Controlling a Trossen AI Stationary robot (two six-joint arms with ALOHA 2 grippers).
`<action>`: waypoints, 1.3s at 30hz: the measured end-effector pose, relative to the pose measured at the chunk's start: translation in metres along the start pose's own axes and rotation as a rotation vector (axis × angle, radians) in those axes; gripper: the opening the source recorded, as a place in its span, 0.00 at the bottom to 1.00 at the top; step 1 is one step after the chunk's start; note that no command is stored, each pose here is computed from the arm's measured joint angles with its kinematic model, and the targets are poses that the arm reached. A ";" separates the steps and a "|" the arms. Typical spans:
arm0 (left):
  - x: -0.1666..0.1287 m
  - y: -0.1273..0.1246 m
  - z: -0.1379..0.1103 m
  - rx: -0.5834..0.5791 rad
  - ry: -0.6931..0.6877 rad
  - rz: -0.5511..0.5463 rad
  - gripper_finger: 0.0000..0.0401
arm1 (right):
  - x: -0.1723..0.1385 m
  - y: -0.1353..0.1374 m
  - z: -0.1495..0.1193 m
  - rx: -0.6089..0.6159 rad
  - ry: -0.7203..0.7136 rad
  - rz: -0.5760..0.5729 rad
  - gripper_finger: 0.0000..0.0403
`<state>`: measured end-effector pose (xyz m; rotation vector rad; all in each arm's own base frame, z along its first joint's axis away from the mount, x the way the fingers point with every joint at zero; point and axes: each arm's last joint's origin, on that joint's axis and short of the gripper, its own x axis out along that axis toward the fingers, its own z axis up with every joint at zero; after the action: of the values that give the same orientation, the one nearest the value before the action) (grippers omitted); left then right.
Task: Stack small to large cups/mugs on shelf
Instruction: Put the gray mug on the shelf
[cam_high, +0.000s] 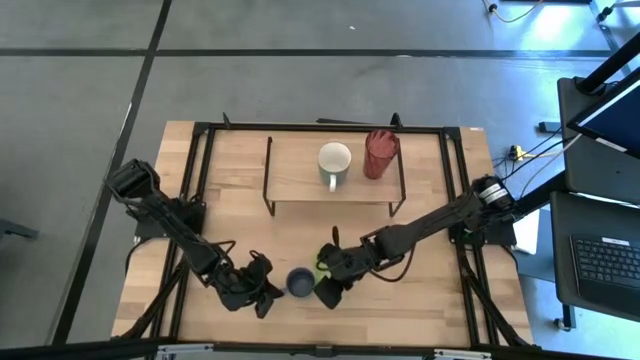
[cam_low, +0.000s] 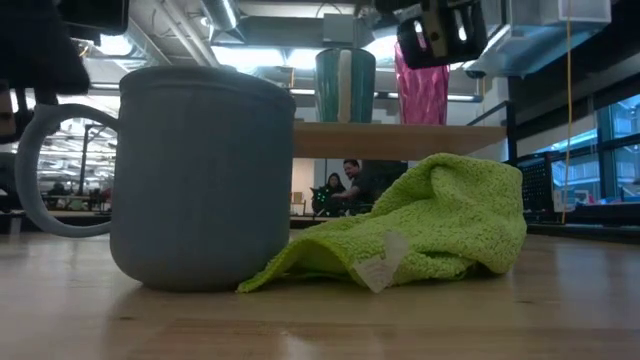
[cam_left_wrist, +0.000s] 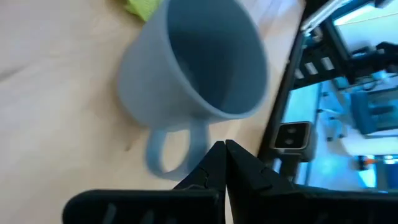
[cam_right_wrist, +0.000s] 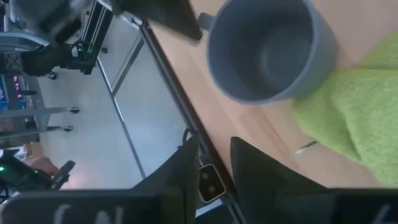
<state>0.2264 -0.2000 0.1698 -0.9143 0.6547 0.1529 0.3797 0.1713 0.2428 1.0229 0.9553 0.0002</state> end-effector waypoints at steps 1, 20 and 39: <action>0.003 -0.001 -0.001 -0.008 0.000 -0.019 0.00 | 0.000 -0.001 0.001 -0.005 -0.001 -0.002 0.23; 0.001 -0.049 0.019 0.178 -0.054 -0.032 0.00 | -0.001 -0.007 0.005 -0.031 0.000 -0.049 0.22; 0.000 -0.010 0.021 0.232 0.083 0.308 0.00 | 0.000 -0.003 -0.004 -0.046 0.014 -0.047 0.22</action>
<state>0.2397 -0.1901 0.1863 -0.5949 0.8698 0.3082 0.3755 0.1727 0.2396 0.9594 0.9874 -0.0094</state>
